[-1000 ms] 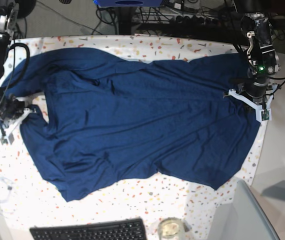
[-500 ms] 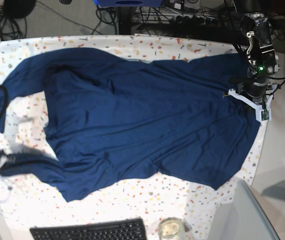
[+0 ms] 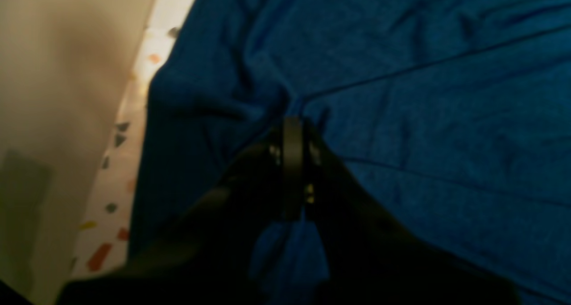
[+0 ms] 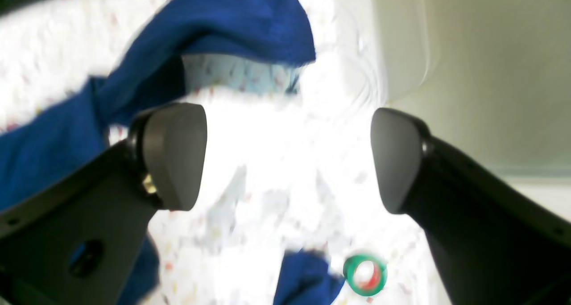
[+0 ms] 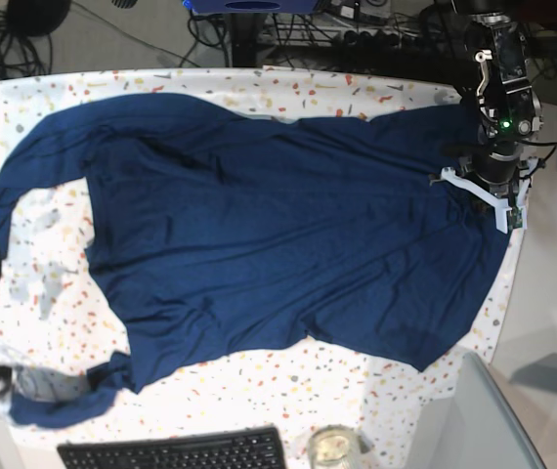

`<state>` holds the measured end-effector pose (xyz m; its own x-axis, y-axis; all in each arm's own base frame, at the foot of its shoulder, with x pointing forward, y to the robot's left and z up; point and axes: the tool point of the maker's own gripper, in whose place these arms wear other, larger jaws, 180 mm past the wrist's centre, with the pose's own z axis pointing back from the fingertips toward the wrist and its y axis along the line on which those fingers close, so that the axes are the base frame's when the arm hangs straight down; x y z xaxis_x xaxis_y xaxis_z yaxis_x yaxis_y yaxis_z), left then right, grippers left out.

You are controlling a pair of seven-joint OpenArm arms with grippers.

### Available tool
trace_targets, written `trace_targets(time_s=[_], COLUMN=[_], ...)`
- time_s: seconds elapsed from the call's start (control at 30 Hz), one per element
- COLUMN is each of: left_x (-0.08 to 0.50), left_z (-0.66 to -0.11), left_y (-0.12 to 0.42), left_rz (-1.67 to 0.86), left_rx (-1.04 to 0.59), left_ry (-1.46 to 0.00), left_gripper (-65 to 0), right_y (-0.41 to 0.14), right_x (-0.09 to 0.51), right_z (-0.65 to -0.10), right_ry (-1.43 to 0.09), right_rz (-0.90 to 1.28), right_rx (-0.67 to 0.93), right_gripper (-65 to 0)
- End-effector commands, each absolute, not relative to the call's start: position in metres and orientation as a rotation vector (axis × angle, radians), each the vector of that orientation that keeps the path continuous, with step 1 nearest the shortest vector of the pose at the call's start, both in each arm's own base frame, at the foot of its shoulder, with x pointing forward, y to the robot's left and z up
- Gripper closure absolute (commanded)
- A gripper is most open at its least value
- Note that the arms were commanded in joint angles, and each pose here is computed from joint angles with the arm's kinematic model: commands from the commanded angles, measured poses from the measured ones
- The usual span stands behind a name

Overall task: Layout the t-shirt on the table in an organized manner, then fold the t-shirt properly
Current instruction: 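Drag the sleeve fabric outward with the right gripper to spread it, then pull the shirt shoulder edges apart with both grippers to smooth it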

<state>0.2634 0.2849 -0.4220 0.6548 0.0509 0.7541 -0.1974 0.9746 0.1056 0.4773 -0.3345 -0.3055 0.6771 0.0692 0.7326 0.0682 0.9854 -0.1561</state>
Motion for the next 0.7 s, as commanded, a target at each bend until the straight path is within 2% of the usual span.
trace_targets(time_s=[0.0, 0.13, 0.33, 0.37, 0.4, 0.47, 0.53, 0.67], left_x=[0.276, 0.275, 0.267, 0.263, 0.259, 0.244, 0.229, 0.203], left_z=[-0.402, -0.394, -0.398, -0.401, -0.399, -0.400, -0.401, -0.409], left_y=[0.289, 0.288, 0.285, 0.282, 0.279, 0.275, 0.273, 0.270], left_rz=[0.131, 0.120, 0.117, 0.119, 0.118, 0.107, 0.095, 0.088], left_rx=[0.202, 0.208, 0.205, 0.198, 0.195, 0.197, 0.200, 0.197], left_ry=[-0.918, -0.936, -0.919, -0.911, -0.914, -0.903, -0.883, -0.836], left_gripper=[0.0, 0.0, 0.0, 0.0, 0.0, 0.0, 0.0, 0.0], right_y=[-0.334, -0.277, -0.214, -0.208, -0.204, -0.193, -0.189, -0.189], right_x=[0.475, 0.431, 0.393, 0.390, 0.388, 0.386, 0.385, 0.382], right_z=[-0.296, -0.341, -0.389, -0.393, -0.395, -0.399, -0.403, -0.429], right_ry=[-0.866, -0.815, -0.706, -0.703, -0.700, -0.695, -0.687, -0.609], right_rz=[0.028, 0.198, 0.273, 0.276, 0.283, 0.290, 0.286, 0.249], right_rx=[-0.184, -0.116, 0.016, 0.028, 0.040, 0.065, 0.076, 0.108], right_gripper=[-50.3, -49.5, -47.4, -43.8, -36.8, -16.7, 0.0, -3.0])
